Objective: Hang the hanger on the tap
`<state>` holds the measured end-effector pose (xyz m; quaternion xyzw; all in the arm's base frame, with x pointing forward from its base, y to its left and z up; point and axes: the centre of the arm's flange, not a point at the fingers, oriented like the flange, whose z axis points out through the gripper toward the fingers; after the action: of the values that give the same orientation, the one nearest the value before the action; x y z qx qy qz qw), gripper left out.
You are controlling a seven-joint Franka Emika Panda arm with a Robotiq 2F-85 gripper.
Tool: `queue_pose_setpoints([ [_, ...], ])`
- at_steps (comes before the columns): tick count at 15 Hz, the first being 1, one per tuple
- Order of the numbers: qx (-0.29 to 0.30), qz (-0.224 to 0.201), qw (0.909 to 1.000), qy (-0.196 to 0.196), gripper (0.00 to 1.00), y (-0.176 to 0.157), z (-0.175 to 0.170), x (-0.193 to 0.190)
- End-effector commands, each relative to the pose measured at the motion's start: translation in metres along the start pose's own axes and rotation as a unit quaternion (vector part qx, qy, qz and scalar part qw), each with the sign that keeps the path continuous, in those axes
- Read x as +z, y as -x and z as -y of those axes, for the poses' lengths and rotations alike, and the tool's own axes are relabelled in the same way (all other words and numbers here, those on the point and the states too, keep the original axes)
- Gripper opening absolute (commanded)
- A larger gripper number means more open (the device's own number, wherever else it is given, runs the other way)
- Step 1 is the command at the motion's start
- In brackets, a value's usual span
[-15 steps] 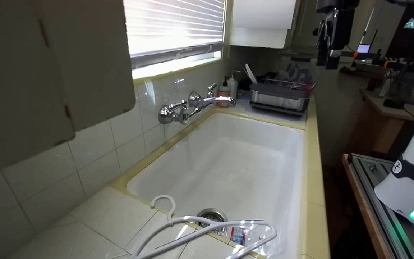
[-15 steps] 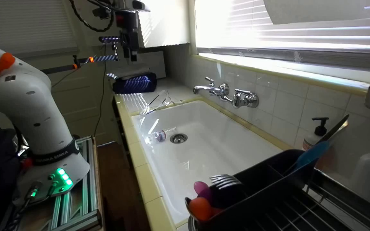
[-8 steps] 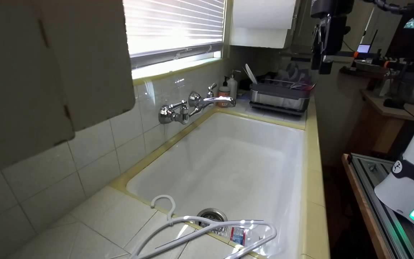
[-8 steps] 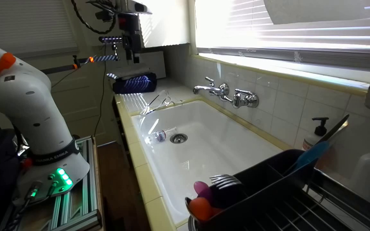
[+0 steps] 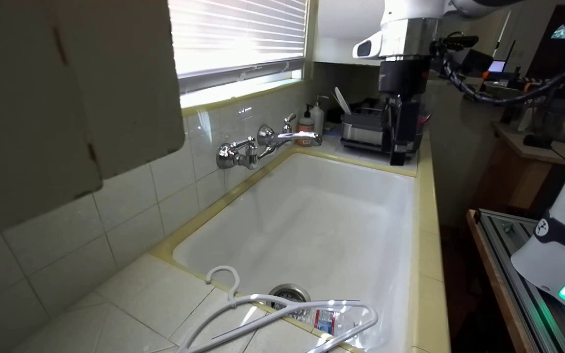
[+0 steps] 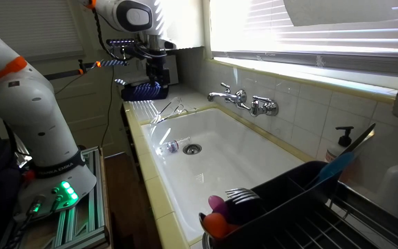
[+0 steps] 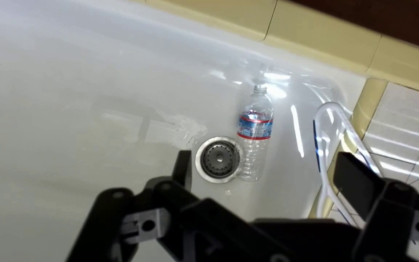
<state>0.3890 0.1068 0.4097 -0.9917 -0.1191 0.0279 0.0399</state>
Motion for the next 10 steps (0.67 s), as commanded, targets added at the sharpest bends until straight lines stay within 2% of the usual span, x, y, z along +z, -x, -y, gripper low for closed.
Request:
queue_pose_setpoints([
  [1, -0.007, 0.005, 1.0000, -0.002, 1.00, -0.002, 0.003, 0.007],
  [6, -0.013, 0.008, 0.9999, -0.003, 1.00, -0.004, 0.004, 0.011],
  [10, -0.022, 0.031, 0.9987, -0.033, 1.00, -0.029, 0.014, 0.055],
])
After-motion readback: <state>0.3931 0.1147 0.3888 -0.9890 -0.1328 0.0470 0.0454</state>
